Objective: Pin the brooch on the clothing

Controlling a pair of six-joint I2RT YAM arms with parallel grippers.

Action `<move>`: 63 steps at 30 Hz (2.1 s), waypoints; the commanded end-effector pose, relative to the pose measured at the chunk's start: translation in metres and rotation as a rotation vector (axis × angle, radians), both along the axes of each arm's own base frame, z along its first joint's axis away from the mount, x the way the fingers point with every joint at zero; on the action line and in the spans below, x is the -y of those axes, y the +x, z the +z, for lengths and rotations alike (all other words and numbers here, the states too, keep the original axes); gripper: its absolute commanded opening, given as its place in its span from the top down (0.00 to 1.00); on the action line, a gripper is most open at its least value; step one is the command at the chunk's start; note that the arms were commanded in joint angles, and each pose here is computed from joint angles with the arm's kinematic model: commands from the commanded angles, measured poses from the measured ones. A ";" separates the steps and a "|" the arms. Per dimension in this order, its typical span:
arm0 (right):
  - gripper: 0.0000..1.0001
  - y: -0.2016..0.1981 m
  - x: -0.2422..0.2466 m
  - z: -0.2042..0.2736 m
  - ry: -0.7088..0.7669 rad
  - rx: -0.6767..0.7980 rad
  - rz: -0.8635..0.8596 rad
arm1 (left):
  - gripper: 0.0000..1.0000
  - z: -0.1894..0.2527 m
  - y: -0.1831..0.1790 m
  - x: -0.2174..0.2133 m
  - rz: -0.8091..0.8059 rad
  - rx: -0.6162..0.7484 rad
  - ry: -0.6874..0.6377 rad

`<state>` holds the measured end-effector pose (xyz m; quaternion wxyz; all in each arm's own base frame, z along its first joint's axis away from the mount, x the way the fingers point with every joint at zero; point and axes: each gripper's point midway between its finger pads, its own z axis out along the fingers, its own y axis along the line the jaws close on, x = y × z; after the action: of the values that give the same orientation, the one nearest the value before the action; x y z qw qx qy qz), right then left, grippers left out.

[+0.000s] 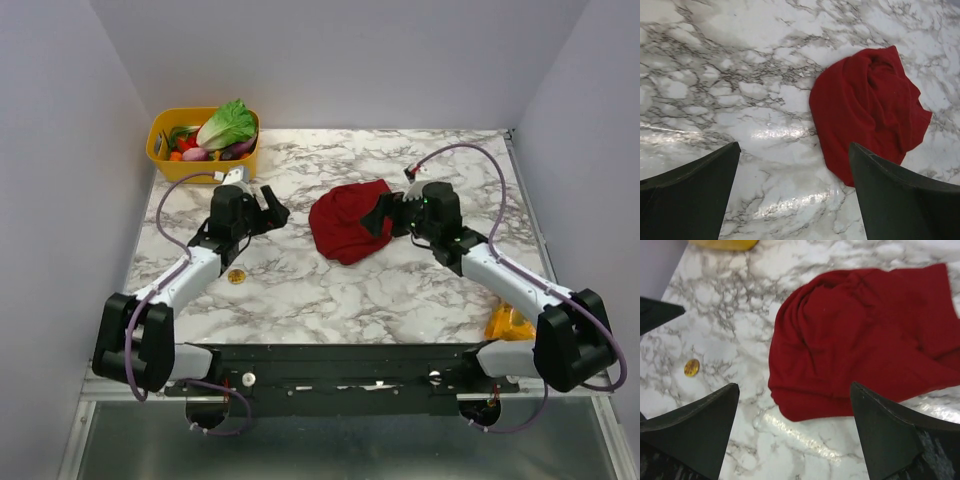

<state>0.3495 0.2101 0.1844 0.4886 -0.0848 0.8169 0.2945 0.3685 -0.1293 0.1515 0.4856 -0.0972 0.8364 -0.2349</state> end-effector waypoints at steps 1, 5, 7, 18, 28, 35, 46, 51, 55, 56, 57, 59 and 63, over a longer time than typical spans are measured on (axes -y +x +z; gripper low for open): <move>0.02 -0.023 -0.015 -0.046 -0.143 -0.133 0.031 | 0.01 0.000 0.001 0.049 -0.172 -0.055 -0.069; 0.04 -0.040 -0.038 -0.079 -0.321 -0.160 0.078 | 0.02 -0.027 0.001 0.072 -0.236 -0.137 -0.146; 0.06 -0.044 -0.045 -0.092 -0.364 -0.181 0.086 | 0.01 -0.032 0.002 0.078 -0.245 -0.162 -0.174; 0.22 -0.028 -0.053 -0.137 -0.530 -0.207 0.018 | 0.07 -0.090 -0.005 0.120 -0.310 -0.327 -0.167; 1.00 -0.022 -0.059 -0.119 -0.485 -0.182 -0.007 | 0.11 -0.129 -0.009 0.124 -0.262 -0.415 -0.130; 1.00 -0.022 -0.053 -0.039 -0.373 -0.024 -0.035 | 0.69 -0.125 -0.010 0.147 -0.325 -0.381 -0.215; 1.00 -0.064 -0.012 0.091 -0.212 0.218 -0.044 | 1.00 0.032 -0.006 0.122 -0.289 0.014 -0.171; 1.00 -0.095 0.022 0.160 -0.060 0.361 -0.095 | 1.00 0.123 -0.031 0.115 -0.314 0.202 -0.061; 1.00 -0.096 0.048 0.183 -0.059 0.417 -0.206 | 0.90 0.138 -0.028 0.114 -0.295 0.166 -0.023; 1.00 -0.089 0.051 0.175 -0.094 0.402 -0.239 | 0.91 0.136 -0.024 0.115 -0.287 0.147 -0.014; 1.00 -0.082 0.055 0.165 -0.133 0.389 -0.269 | 0.91 0.132 -0.020 0.116 -0.288 0.137 -0.003; 1.00 -0.070 0.061 0.147 -0.200 0.355 -0.334 | 0.91 0.114 -0.006 0.117 -0.258 0.071 0.039; 0.99 -0.035 0.054 0.086 -0.271 0.191 -0.301 | 0.83 0.071 0.018 0.130 -0.283 -0.092 0.120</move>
<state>0.2798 0.1916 0.3158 0.6202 -0.1008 0.7563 0.1821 0.3443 -0.2965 0.3135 0.4837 0.0748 0.7763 -0.3972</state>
